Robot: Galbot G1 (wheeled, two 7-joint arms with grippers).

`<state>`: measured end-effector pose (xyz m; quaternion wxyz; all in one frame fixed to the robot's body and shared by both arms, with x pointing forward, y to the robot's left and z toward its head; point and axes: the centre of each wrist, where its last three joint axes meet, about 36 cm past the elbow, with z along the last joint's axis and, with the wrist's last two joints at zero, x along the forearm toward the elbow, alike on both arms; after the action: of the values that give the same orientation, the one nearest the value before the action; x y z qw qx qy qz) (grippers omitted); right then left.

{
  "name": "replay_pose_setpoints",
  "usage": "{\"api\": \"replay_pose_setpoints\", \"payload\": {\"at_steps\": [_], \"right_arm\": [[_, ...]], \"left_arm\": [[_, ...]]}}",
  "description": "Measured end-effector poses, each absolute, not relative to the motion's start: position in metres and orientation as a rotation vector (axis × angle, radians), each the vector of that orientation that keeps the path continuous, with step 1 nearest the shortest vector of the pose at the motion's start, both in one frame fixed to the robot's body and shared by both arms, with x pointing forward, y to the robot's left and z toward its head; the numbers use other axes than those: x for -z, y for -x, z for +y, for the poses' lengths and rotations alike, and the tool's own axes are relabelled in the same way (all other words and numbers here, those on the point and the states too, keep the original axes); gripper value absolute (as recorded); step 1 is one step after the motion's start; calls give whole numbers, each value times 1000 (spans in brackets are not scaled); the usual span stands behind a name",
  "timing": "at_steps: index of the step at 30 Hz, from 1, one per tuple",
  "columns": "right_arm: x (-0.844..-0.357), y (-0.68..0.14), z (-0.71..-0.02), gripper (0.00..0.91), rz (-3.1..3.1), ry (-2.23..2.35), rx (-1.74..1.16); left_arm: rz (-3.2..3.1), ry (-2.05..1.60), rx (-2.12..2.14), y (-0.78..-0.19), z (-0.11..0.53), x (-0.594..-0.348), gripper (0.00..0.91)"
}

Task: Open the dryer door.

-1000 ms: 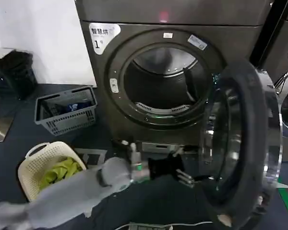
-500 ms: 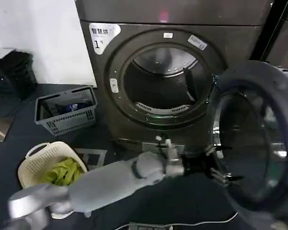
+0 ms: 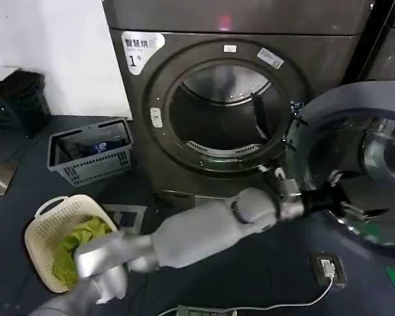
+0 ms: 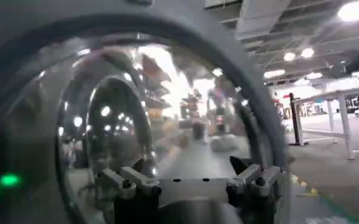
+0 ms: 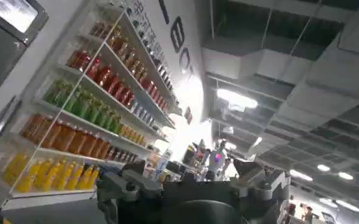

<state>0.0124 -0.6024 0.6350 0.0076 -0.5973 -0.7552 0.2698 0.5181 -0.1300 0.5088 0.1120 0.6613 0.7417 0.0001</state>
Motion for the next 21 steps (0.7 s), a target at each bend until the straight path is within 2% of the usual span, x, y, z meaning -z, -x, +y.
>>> {"api": "replay_pose_setpoints", "payload": {"at_steps": [3, 12, 21], "right_arm": [[-635, -13, -602, 907, -2365, 1864, -843], [-636, -13, -603, 907, -2364, 1867, -851], [-643, -13, -602, 907, -2361, 1873, -880]], "left_arm": [[2201, -1917, -29, -531, -132, -509, 907], [2305, -1829, -132, -549, -125, -487, 907], [2274, -1871, -92, -545, -126, -495, 907]]}}
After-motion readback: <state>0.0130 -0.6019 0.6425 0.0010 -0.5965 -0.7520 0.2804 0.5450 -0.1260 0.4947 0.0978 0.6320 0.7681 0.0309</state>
